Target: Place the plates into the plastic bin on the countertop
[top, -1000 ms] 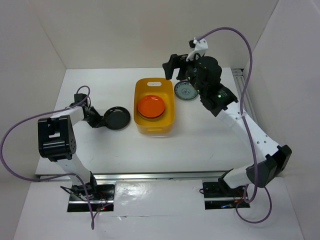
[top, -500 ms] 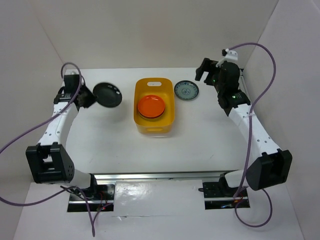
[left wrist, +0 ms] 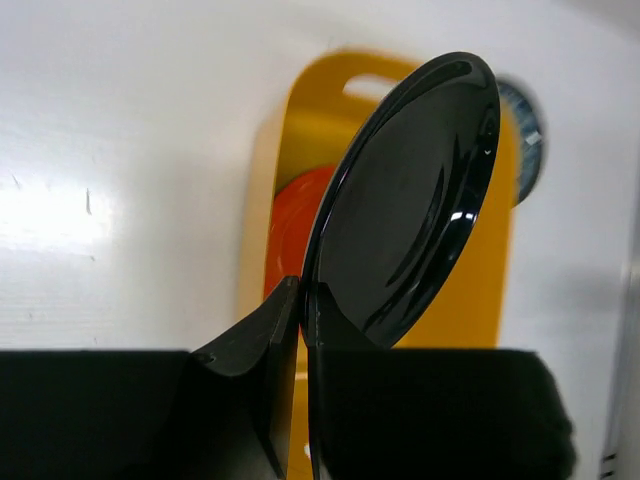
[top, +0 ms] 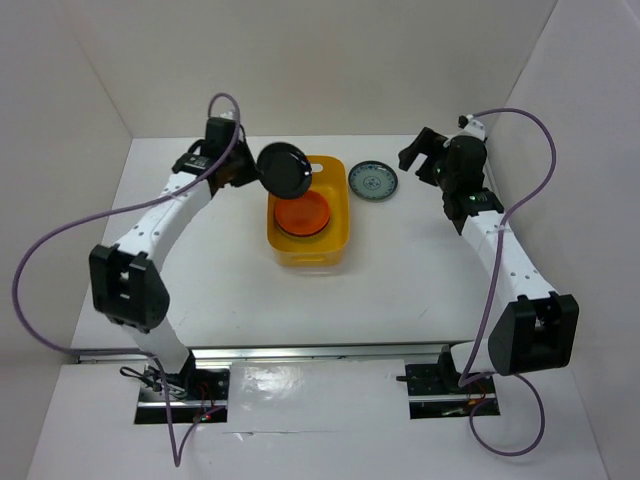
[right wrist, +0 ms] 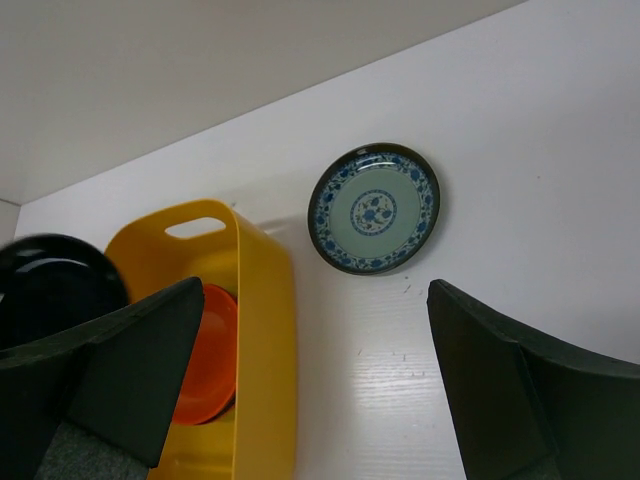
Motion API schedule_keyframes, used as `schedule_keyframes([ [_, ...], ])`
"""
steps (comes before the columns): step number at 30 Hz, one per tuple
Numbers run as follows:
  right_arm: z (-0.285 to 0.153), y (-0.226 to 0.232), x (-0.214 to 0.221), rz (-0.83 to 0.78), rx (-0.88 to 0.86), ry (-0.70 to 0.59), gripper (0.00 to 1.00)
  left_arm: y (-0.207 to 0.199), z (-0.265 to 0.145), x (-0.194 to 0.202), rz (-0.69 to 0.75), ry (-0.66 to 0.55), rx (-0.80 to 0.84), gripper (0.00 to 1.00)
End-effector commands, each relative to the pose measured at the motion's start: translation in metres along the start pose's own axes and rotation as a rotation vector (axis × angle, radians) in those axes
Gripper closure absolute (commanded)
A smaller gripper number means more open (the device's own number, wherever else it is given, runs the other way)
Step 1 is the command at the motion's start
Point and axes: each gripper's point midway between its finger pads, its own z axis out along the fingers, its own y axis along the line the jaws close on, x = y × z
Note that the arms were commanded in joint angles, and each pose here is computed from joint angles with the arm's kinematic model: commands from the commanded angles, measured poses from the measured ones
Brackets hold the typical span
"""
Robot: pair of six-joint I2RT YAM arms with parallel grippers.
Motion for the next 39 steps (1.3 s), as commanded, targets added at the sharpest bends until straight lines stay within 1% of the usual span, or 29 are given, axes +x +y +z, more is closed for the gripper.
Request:
schedule_keyframes([
  [1, -0.001, 0.01, -0.019, 0.002, -0.045, -0.065, 0.0, -0.001, 0.023, 0.026, 0.072, 0.074, -0.035, 1.0],
  [4, 0.0, -0.009, -0.008, -0.03, 0.014, -0.056, 0.0, -0.005, 0.038, 0.047, 0.103, 0.129, -0.042, 1.0],
  [7, 0.002, -0.026, 0.006, -0.028, 0.06, -0.033, 0.0, 0.001, 0.053, 0.06, 0.094, 0.158, -0.088, 1.0],
  [8, 0.003, -0.03, 0.013, -0.028, 0.065, -0.025, 0.0, -0.001, 0.053, 0.057, 0.094, 0.151, -0.083, 1.0],
  [10, 0.004, -0.029, 0.015, -0.028, 0.055, -0.025, 0.0, 0.005, 0.06, 0.067, 0.096, 0.18, -0.103, 1.0],
  [12, 0.004, -0.029, 0.015, -0.028, 0.054, -0.025, 0.0, 0.003, 0.064, 0.064, 0.096, 0.176, -0.1, 1.0],
  [13, 0.004, -0.029, 0.015, -0.028, 0.054, -0.025, 0.0, 0.005, 0.062, 0.067, 0.097, 0.187, -0.108, 0.95],
  [14, 0.006, -0.031, 0.018, -0.028, 0.059, -0.017, 0.0, 0.005, 0.065, 0.066, 0.097, 0.187, -0.108, 0.77],
  [16, 0.006, -0.029, 0.019, -0.028, 0.049, -0.012, 0.0, 0.0, 0.065, 0.07, 0.102, 0.196, -0.095, 0.58],
  [17, 0.008, -0.031, 0.022, -0.028, 0.054, -0.002, 0.0, -0.008, 0.063, 0.071, 0.098, 0.211, -0.059, 0.52],
  [18, 0.013, -0.034, 0.023, -0.025, 0.055, 0.007, 0.0, -0.012, 0.062, 0.073, 0.095, 0.226, -0.038, 0.42],
  [21, 0.029, -0.049, 0.048, -0.006, 0.095, 0.086, 0.0, -0.039, 0.053, 0.075, 0.111, 0.229, 0.067, 0.34],
  [22, 0.034, -0.056, 0.054, 0.013, 0.107, 0.105, 0.0, -0.052, 0.046, 0.062, 0.119, 0.198, 0.114, 0.27],
  [23, 0.038, -0.062, 0.062, 0.019, 0.111, 0.129, 0.0, -0.063, 0.042, 0.063, 0.127, 0.2, 0.145, 0.27],
  [24, 0.047, -0.07, 0.08, 0.042, 0.116, 0.184, 0.0, -0.077, 0.033, 0.061, 0.133, 0.199, 0.191, 0.27],
  [25, 0.052, -0.079, 0.086, 0.051, 0.126, 0.2, 0.0, -0.09, 0.021, 0.046, 0.133, 0.166, 0.229, 0.26],
  [26, 0.059, -0.083, 0.092, 0.053, 0.136, 0.217, 0.0, -0.098, 0.012, 0.043, 0.139, 0.156, 0.247, 0.1],
  [27, 0.065, -0.089, 0.097, 0.072, 0.139, 0.237, 0.0, -0.103, 0.004, 0.035, 0.139, 0.134, 0.262, 0.02],
  [28, 0.08, -0.099, 0.102, 0.082, 0.154, 0.258, 0.0, -0.105, -0.005, 0.03, 0.149, 0.122, 0.271, 0.0],
  [29, 0.086, -0.1, 0.107, 0.096, 0.155, 0.279, 0.0, -0.111, -0.022, 0.019, 0.149, 0.091, 0.292, 0.0],
  [30, 0.096, -0.106, 0.119, 0.107, 0.15, 0.31, 0.0, -0.109, -0.029, 0.013, 0.148, 0.072, 0.281, 0.0],
  [32, 0.111, -0.103, 0.107, 0.102, 0.13, 0.272, 0.0, -0.111, -0.046, 0.006, 0.162, 0.049, 0.297, 0.0],
  [33, 0.12, -0.103, 0.116, 0.118, 0.118, 0.294, 0.0, -0.103, -0.058, -0.005, 0.158, 0.022, 0.289, 0.0],
  [34, 0.126, -0.105, 0.118, 0.119, 0.119, 0.297, 0.0, -0.095, -0.06, -0.005, 0.152, 0.021, 0.277, 0.0],
  [35, 0.137, -0.098, 0.105, 0.116, 0.096, 0.276, 0.0, -0.089, -0.064, -0.005, 0.155, 0.025, 0.272, 0.0],
  [36, 0.143, -0.099, 0.108, 0.12, 0.095, 0.293, 0.01, -0.08, -0.068, -0.005, 0.147, 0.028, 0.256, 0.0],
  [37, 0.153, -0.106, 0.124, 0.127, 0.105, 0.33, 0.01, -0.07, -0.077, -0.012, 0.147, 0.002, 0.247, 0.0],
  [38, 0.162, -0.101, 0.115, 0.127, 0.092, 0.327, 0.03, -0.058, -0.074, -0.004, 0.14, 0.022, 0.222, 0.0],
  [39, 0.168, -0.103, 0.118, 0.129, 0.098, 0.337, 0.04, -0.048, -0.076, -0.001, 0.132, 0.03, 0.203, 0.0],
])
